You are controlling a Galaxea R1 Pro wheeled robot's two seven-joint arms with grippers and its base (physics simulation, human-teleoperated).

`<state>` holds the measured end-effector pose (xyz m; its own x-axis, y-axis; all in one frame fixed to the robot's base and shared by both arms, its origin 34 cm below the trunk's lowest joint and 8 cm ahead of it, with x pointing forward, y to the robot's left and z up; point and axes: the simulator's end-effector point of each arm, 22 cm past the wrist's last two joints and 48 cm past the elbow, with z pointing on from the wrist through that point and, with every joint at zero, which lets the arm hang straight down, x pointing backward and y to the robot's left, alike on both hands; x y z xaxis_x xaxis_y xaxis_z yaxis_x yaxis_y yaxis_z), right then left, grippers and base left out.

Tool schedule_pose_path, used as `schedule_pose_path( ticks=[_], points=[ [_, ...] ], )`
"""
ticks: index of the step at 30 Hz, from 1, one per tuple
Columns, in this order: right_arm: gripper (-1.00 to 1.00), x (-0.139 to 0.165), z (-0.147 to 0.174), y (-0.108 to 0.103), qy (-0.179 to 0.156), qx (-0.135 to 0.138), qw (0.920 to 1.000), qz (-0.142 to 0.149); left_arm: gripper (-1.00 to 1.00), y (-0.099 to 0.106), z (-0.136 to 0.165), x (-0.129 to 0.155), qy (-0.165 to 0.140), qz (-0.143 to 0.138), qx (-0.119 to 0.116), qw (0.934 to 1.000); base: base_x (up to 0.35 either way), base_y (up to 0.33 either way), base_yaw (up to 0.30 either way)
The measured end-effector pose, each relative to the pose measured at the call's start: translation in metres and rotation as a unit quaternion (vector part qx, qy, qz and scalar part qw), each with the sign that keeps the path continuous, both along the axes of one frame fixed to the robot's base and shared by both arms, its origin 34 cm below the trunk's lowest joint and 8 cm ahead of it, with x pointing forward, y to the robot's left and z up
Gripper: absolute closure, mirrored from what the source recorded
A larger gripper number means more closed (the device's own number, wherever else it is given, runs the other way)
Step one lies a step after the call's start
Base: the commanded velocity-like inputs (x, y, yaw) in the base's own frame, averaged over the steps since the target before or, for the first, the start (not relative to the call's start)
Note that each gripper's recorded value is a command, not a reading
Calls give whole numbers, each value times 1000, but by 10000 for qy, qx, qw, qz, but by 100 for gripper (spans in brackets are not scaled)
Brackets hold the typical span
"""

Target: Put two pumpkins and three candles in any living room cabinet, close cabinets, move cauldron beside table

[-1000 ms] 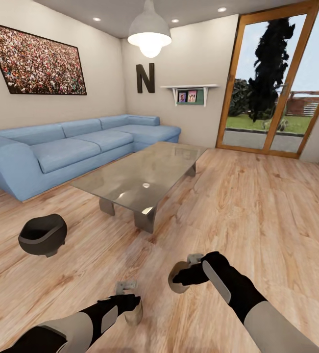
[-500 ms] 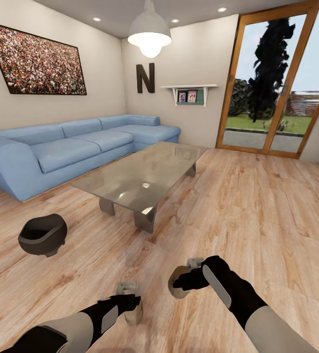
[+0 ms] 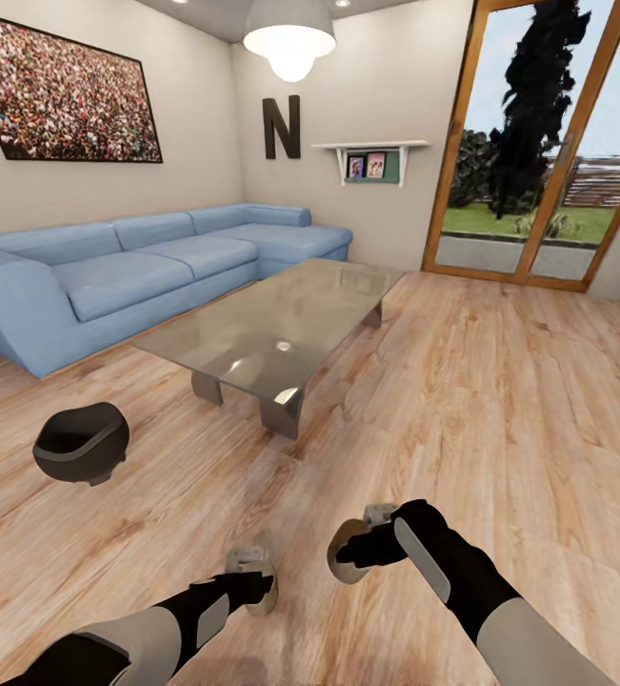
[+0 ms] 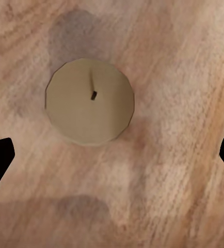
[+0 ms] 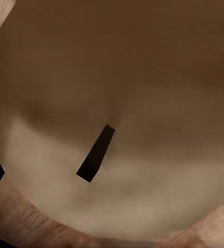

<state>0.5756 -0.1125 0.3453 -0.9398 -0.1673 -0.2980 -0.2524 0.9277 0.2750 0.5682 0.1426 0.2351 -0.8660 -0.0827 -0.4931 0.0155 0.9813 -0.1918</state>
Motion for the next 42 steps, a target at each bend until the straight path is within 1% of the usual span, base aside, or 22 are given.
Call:
schedule_pose_path(
  ticks=[25,35,42],
  points=[
    [100,-18,-52,0,508,2,9987,-3,-100,0,-51,-29,511,2,-4,9987,0,0,0],
    [100,-18,-52,0,509,4,9987,-3,-100,0,-51,-31,532,1,0,9986,6,0,0],
    [100,-18,-52,0,506,-1,9987,2,-100,0,-51,-31,533,1,1,9986,261,0,0]
  ],
)
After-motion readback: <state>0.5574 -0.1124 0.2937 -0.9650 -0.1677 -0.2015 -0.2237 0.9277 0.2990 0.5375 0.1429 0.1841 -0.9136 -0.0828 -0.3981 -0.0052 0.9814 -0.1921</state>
